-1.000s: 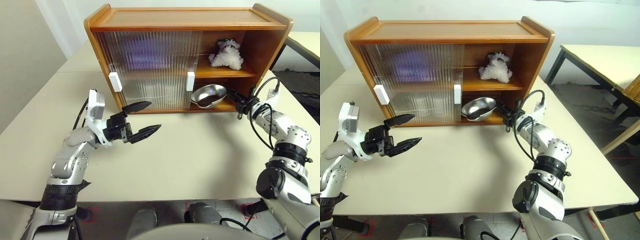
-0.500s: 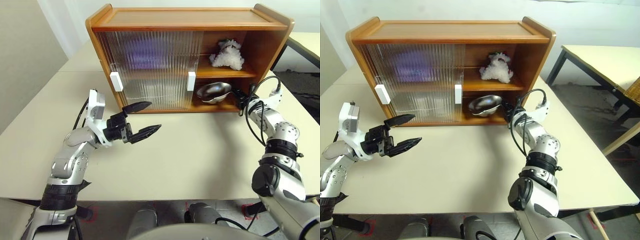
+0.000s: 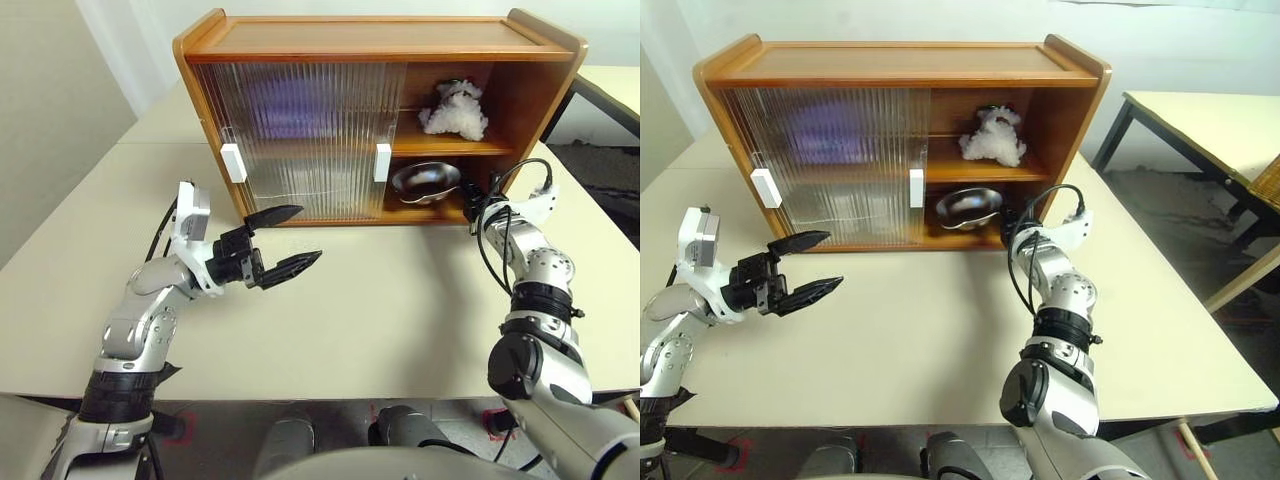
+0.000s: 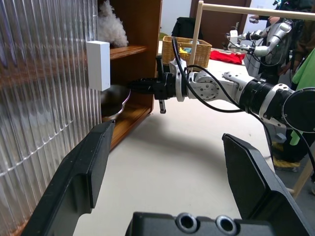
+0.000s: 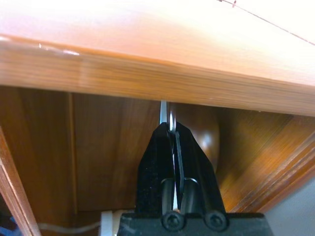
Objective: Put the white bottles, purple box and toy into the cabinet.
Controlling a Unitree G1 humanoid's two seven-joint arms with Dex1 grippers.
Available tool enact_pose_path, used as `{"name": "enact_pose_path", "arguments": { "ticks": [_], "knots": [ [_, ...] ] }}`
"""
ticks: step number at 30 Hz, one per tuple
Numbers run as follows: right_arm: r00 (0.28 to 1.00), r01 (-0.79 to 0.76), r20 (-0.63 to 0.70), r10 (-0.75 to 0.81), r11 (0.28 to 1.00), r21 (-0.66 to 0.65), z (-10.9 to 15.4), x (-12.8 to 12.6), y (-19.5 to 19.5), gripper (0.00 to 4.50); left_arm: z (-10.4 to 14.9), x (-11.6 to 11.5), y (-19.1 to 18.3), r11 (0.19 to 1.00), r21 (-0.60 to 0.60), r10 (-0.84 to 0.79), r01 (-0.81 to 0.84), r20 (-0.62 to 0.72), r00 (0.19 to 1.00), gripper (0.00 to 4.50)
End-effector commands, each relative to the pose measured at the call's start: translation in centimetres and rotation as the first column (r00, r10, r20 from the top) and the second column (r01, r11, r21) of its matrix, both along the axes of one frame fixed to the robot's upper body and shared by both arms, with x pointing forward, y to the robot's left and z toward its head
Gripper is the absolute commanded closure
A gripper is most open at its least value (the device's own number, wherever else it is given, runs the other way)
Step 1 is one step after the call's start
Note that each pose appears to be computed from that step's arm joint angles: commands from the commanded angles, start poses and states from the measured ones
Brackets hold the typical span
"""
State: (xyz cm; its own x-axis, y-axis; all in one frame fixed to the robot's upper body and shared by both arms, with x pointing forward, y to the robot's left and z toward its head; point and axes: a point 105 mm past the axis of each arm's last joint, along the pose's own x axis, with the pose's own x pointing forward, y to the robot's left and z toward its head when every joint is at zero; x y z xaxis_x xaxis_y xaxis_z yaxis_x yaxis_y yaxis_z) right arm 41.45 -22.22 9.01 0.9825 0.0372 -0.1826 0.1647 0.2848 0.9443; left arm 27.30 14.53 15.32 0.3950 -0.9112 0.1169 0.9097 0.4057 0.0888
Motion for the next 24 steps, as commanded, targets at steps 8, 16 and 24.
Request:
{"name": "enact_pose_path", "arguments": {
  "ticks": [8, 16, 24],
  "knots": [
    [0.999, 0.009, -0.032, -0.010, 0.999, -0.038, -1.0, -0.3, 0.1, 0.88, 0.1, -0.1, -0.2, 1.000, 0.008, -0.010, 0.009, 0.011, 1.000, 0.00],
    [1.000, -0.019, -0.025, 0.018, 0.999, -0.047, -0.7, -0.2, 0.9, 0.06, 0.2, -0.1, -0.3, 1.000, 0.003, -0.008, 0.008, 0.013, 1.000, 0.00],
    [0.998, -0.065, -0.019, 0.065, 0.997, -0.029, 0.2, -1.1, 0.2, 0.06, 0.1, -0.2, -0.5, 1.000, -0.002, -0.007, 0.007, 0.008, 1.000, 0.00]
  ]
}}
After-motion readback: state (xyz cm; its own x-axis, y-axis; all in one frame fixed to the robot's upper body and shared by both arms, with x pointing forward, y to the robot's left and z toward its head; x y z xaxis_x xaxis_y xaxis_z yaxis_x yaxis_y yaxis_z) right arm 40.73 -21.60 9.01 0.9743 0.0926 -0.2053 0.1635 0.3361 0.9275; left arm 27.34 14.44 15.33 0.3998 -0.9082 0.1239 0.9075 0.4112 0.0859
